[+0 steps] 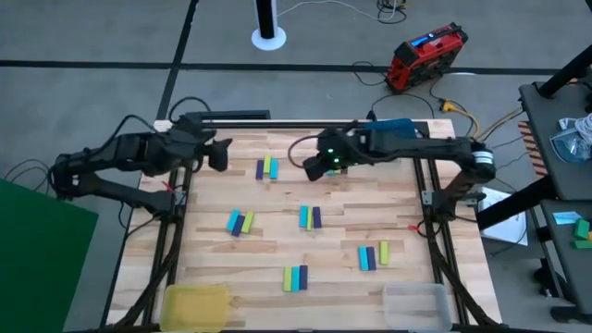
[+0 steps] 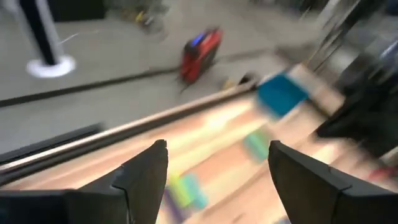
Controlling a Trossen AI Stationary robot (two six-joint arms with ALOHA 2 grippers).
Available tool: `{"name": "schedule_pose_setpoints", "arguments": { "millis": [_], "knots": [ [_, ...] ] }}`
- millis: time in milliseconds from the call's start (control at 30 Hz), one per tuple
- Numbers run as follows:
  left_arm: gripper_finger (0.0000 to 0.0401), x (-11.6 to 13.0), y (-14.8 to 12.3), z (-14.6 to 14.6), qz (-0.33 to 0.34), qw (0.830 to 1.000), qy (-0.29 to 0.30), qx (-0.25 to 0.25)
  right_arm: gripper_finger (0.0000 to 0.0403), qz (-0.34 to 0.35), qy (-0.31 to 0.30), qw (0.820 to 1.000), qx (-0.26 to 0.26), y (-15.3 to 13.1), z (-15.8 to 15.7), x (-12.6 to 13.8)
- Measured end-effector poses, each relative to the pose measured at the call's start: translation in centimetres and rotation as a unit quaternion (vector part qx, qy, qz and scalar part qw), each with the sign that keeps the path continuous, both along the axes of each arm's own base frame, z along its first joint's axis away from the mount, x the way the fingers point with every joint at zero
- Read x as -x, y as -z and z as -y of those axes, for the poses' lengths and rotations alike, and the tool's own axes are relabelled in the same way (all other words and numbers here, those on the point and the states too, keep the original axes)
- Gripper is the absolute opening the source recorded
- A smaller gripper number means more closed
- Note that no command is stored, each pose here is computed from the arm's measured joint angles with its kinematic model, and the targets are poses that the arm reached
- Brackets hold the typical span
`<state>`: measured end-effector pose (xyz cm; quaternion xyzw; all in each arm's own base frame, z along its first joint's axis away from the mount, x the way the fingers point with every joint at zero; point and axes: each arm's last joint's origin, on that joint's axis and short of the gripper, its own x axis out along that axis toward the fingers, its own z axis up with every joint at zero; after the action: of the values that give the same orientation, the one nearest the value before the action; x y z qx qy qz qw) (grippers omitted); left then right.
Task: Sort blocks
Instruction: Put the violet block into the blue bin
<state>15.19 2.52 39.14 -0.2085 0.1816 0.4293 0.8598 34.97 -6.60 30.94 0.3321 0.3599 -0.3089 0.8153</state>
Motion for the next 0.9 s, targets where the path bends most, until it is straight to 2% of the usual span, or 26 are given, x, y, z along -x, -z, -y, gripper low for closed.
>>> {"name": "schedule_pose_setpoints", "arguments": {
  "millis": [100,200,300,400,533,767,900],
  "knots": [
    [0.0254,0.5,0.6,0.0,-0.052,0.999,-0.002,0.005,0.0013,-0.014,-0.013,0.999,-0.033,1.0,0.0,-1.1],
    [0.0254,0.7,1.2,0.0,-0.077,0.997,0.000,0.006,0.0013,-0.025,-0.002,0.995,-0.092,2.0,-0.1,-1.6],
    [0.0254,0.9,2.1,0.1,-0.091,0.996,0.011,0.014,0.0013,-0.080,0.025,0.983,-0.163,3.5,-0.4,-1.2],
    [0.0254,0.8,2.9,0.1,-0.104,0.994,0.011,0.015,0.0013,-0.156,0.046,0.966,-0.202,5.2,-0.6,-0.6],
    [0.0254,0.5,4.0,0.1,-0.135,0.991,0.017,0.006,0.0013,-0.215,0.051,0.952,-0.211,7.0,-1.5,-0.5],
    [0.0254,-0.3,5.4,0.0,-0.157,0.987,0.008,0.015,0.0013,-0.245,0.031,0.942,-0.226,9.3,-3.7,-1.7],
    [0.0254,-0.7,5.8,0.0,-0.177,0.984,0.016,0.009,0.0013,-0.236,0.034,0.944,-0.227,9.9,-4.8,-2.3]
  ]
}}
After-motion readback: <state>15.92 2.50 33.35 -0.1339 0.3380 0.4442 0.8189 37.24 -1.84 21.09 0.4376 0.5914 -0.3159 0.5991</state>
